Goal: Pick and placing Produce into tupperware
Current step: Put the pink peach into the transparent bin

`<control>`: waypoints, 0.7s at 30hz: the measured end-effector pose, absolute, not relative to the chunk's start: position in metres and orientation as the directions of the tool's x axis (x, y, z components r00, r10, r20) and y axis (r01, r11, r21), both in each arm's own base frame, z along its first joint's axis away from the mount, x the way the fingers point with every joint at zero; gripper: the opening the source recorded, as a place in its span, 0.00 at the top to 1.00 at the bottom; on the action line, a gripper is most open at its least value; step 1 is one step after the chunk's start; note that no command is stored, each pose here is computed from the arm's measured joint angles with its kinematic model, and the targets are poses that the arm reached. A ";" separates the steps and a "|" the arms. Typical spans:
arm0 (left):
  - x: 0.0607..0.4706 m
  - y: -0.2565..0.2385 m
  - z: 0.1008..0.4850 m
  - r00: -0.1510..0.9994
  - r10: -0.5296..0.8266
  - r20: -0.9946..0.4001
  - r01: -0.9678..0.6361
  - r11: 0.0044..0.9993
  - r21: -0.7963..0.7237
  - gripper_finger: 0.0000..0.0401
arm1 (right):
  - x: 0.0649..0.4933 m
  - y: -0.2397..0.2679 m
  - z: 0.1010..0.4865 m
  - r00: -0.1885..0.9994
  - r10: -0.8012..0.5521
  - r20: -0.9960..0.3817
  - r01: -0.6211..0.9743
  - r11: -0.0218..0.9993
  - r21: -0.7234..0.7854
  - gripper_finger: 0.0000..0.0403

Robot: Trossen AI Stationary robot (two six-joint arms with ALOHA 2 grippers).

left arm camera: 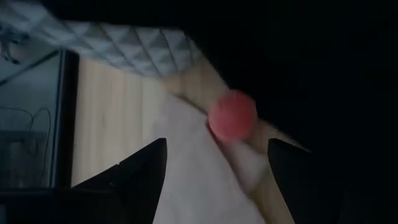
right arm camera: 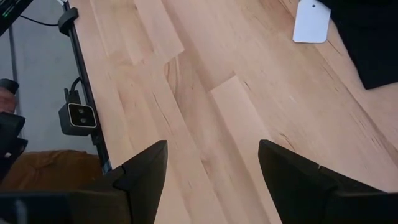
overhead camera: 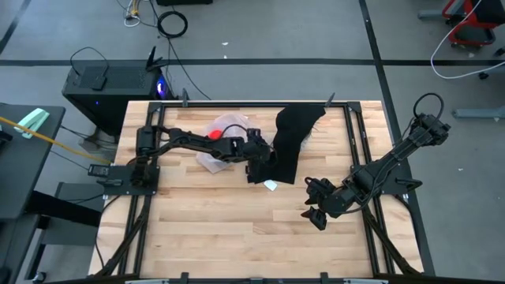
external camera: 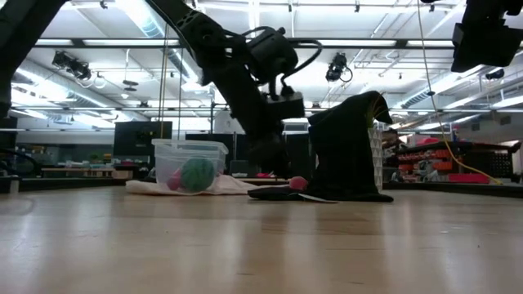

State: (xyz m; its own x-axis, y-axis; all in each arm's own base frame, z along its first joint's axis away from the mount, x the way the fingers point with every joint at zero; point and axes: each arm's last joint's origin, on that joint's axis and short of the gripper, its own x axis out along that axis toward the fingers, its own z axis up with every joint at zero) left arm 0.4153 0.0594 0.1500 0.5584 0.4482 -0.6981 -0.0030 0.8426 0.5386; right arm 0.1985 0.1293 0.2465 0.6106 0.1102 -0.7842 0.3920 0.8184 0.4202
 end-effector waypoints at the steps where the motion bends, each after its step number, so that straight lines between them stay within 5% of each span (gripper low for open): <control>1: 0.419 0.058 0.149 0.561 0.449 -0.696 -0.005 0.842 0.540 0.29 | 0.199 0.129 0.247 0.611 0.110 -0.784 0.392 0.818 0.421 0.36; 21: 0.431 0.080 0.140 0.472 0.349 -0.809 0.035 0.910 0.413 0.30 | 0.198 0.129 0.247 0.612 0.110 -0.783 0.398 0.813 0.425 0.36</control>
State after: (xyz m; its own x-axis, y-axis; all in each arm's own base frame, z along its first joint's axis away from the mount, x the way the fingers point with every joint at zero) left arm 0.4312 0.0802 0.1401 0.4724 0.3489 -0.8094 0.0353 0.9101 0.4129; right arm 0.1985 0.1293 0.2466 0.6115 0.1104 -0.7835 0.3982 0.8127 0.4254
